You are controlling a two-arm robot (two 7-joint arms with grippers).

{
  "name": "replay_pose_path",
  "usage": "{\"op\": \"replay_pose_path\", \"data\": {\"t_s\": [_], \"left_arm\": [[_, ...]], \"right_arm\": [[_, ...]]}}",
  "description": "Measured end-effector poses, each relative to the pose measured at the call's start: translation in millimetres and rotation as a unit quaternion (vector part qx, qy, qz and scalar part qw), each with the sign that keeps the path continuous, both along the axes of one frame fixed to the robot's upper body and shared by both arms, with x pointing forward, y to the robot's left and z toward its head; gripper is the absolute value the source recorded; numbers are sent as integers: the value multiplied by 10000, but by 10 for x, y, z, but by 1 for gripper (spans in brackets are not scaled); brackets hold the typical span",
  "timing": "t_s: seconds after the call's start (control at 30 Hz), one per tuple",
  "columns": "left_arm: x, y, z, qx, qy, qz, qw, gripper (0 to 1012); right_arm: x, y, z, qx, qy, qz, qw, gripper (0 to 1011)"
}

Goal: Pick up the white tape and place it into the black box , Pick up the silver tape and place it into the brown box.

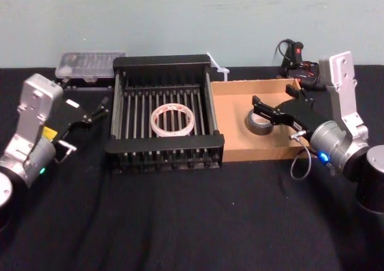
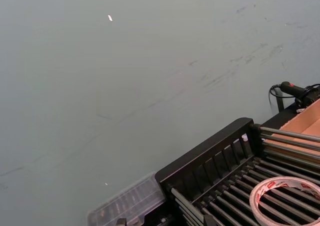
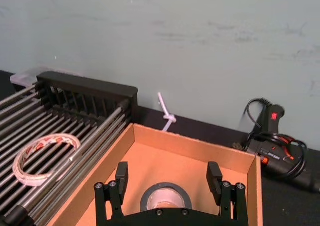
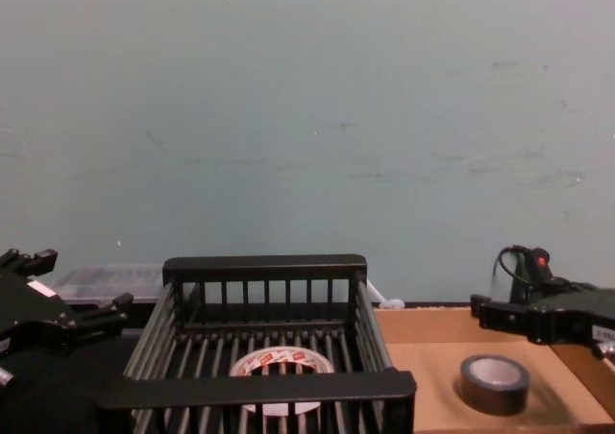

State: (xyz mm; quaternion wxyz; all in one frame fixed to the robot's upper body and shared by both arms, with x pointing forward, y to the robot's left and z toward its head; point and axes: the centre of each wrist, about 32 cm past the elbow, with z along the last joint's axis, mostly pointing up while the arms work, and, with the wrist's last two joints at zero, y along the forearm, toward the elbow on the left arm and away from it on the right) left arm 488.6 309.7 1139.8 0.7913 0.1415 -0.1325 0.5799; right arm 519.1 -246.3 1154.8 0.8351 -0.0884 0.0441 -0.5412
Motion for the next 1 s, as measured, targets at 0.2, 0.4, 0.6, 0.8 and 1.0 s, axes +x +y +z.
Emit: {"op": "replay_pose_path", "data": {"t_s": [0.2,0.4,0.6,0.8,1.0], "left_arm": [[0,0,0,0,0,0,10000,1001],[0,0,0,0,0,0,10000,1002],[0,0,0,0,0,0,10000,1001],[0,0,0,0,0,0,10000,1001],[0,0,0,0,0,0,10000,1001]], "right_arm": [[-91,44,-21,30,-216,-66,9997,1002],[-174,65,-76,88,-410,-113,9991,1002],[-243,70,-146,149,-559,-159,9982,1003],[-322,104,-252,224,-650,-213,9974,1002],[-371,144,-349,258,-672,-206,9972,1002]]}}
